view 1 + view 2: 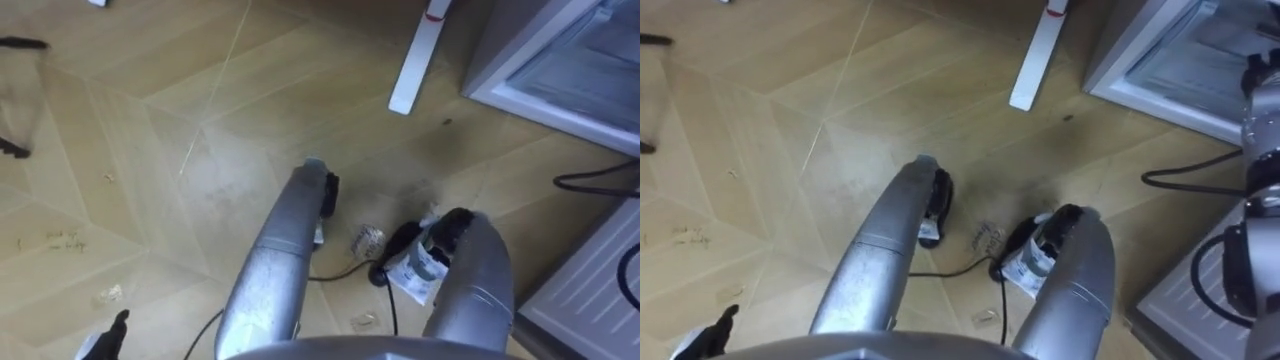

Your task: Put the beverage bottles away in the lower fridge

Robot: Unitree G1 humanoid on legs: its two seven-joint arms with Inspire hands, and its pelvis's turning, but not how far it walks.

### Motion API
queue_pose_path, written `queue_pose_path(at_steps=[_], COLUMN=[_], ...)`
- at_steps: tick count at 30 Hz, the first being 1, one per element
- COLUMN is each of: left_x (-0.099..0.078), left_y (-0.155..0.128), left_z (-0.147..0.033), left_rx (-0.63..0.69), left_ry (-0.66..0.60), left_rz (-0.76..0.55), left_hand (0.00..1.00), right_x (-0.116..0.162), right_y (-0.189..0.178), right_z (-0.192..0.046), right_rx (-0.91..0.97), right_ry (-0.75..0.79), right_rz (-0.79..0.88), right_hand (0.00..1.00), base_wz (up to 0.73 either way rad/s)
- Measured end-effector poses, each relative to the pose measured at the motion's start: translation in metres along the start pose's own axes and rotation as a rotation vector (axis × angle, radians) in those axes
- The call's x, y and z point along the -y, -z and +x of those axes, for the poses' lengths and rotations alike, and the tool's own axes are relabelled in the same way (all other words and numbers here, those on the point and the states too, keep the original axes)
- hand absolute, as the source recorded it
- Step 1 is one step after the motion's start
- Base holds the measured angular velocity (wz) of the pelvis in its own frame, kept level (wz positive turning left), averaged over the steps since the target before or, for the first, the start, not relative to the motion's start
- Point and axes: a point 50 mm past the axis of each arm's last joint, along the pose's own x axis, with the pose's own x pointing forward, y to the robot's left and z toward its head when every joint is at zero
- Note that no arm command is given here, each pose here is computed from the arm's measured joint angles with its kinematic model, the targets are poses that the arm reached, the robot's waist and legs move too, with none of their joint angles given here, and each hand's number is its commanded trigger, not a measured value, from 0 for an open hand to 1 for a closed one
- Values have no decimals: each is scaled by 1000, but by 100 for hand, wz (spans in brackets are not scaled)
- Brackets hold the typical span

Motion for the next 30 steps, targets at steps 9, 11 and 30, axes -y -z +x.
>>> queue_pose_path(at_steps=[9, 11, 30], left_x=[-10, -11, 3], left_y=[-11, -16, -57], left_z=[12, 16, 53], left_rx=[5, 10, 32], left_ry=[-34, -37, -30], left_rz=[-3, -3, -33], left_hand=[0, 0, 0], right_x=[21, 22, 191], right_y=[6, 8, 92], right_z=[3, 3, -55], right_rx=[-30, -39, -500], right_ry=[50, 49, -39], right_rz=[-6, -8, -677], right_hand=[0, 0, 0], base_wz=[20, -2, -1])
